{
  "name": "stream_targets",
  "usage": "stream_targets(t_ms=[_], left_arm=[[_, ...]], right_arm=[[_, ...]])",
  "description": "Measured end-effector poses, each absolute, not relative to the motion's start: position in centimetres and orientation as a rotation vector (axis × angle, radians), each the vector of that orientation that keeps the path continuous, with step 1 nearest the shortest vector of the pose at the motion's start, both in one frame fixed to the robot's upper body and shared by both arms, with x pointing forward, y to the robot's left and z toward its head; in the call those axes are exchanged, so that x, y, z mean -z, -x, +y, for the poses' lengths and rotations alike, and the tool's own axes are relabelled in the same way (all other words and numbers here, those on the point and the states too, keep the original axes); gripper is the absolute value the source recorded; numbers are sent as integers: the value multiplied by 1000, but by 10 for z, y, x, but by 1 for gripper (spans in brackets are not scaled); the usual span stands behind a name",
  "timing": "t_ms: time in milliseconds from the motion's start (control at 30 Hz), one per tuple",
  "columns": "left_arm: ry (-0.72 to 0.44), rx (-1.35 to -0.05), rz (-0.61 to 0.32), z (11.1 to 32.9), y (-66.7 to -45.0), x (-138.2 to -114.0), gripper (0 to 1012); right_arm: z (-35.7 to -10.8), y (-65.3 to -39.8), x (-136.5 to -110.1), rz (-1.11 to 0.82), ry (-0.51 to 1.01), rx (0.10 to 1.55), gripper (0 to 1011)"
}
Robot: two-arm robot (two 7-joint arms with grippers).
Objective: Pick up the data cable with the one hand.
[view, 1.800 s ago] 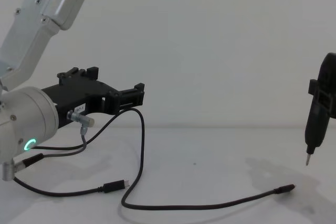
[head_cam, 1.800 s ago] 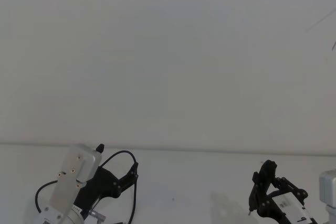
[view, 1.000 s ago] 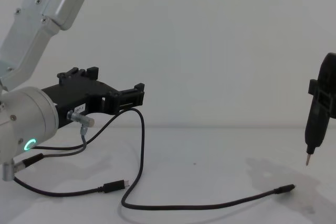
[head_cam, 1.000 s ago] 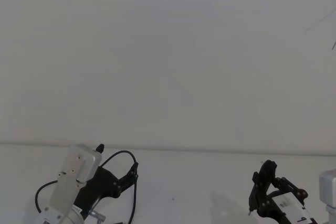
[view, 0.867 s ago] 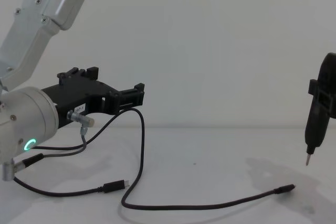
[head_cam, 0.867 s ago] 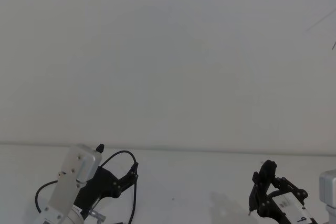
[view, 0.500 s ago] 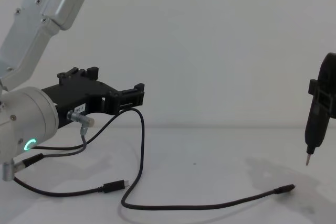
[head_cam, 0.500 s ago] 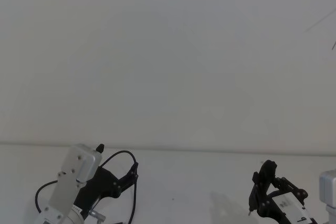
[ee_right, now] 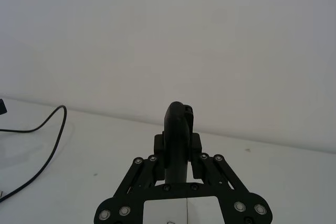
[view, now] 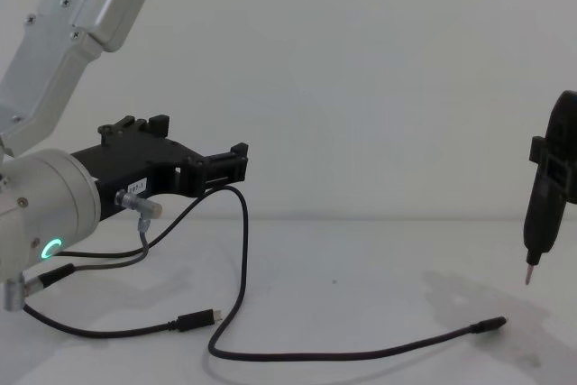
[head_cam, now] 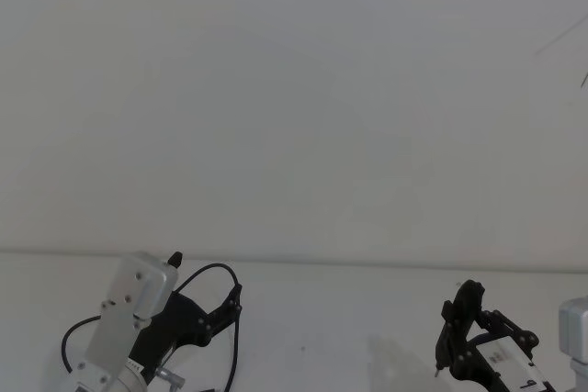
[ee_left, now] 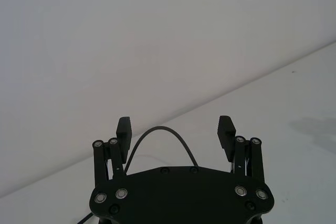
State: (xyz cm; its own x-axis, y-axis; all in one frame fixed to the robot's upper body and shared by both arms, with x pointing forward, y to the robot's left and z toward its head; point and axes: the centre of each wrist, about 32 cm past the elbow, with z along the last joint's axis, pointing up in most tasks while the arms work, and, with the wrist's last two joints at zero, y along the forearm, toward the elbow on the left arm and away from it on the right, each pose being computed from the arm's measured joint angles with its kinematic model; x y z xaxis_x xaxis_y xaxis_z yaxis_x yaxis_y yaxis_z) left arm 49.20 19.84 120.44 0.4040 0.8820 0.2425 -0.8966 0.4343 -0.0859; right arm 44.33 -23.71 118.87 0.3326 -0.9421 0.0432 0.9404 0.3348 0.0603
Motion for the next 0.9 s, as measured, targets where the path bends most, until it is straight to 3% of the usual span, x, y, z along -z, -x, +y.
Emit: stream_targets(t_ms=[567,900], left_arm=[[-67,-1111,-274,201,-492,-1205,1001],[-110,-1014,-326,214,-492,-1216,1001]], right_arm=[[-237,-443,-1189,-75,-26,1229,268],[-237,-443,-1189,-75,-26,1230,268]])
